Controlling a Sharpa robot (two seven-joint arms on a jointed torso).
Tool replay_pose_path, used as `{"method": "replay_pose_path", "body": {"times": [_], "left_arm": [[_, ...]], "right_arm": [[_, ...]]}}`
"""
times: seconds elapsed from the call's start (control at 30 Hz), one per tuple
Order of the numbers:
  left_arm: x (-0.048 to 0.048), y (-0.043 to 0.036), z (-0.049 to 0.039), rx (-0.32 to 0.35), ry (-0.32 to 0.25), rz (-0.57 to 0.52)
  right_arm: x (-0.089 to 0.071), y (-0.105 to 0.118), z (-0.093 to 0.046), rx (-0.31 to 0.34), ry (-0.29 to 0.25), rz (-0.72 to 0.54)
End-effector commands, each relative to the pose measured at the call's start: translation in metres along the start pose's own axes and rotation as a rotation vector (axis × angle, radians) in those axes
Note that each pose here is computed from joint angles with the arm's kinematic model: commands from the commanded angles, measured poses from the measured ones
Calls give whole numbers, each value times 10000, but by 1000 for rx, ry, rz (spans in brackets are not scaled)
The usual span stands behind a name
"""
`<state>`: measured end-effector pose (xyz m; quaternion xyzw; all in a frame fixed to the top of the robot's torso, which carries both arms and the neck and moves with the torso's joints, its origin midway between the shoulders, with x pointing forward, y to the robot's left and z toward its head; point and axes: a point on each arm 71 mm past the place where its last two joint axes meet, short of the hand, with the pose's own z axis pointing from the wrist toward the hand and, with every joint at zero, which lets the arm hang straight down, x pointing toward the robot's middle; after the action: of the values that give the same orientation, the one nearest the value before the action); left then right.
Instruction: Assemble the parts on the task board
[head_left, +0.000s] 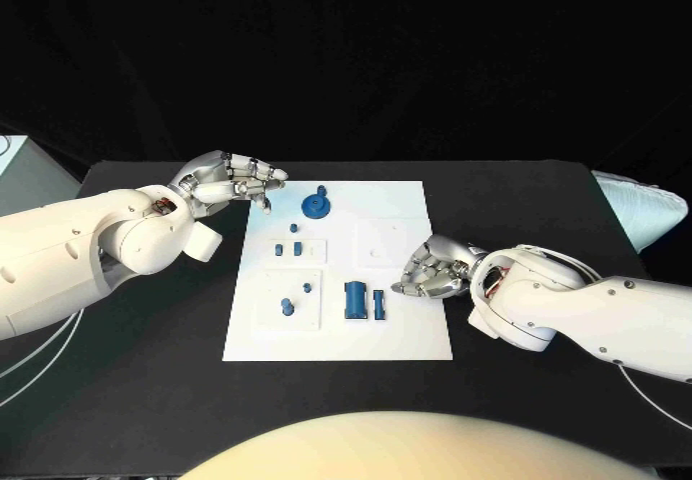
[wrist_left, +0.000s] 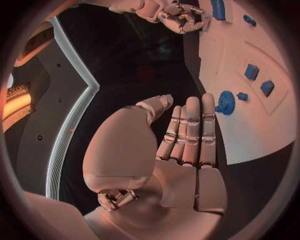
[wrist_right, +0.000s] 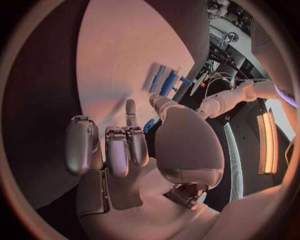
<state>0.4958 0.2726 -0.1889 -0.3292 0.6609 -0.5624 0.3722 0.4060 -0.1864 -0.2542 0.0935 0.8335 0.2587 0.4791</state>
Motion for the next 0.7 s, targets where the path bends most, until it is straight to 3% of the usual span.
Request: {"method": "replay_pose_path", "body": {"times": [0.03, 0.2, 0.43, 0.57, 0.7], "left_arm": [[-19, -36, 14, 54, -18, -45], [-53, -48, 28, 82, -53, -84], [-120, -55, 90, 133, -108, -113], [-190, -35, 158, 154, -153, -131], [-223, -9, 280, 176, -189, -147]], "right_arm": [[-214, 32, 25, -211, -132, 140], [-439, -82, 123, -259, -185, 311], [-775, -308, 371, -282, -252, 572], [-928, -382, 547, -296, -290, 663], [-1079, -445, 727, -319, -336, 718]]}}
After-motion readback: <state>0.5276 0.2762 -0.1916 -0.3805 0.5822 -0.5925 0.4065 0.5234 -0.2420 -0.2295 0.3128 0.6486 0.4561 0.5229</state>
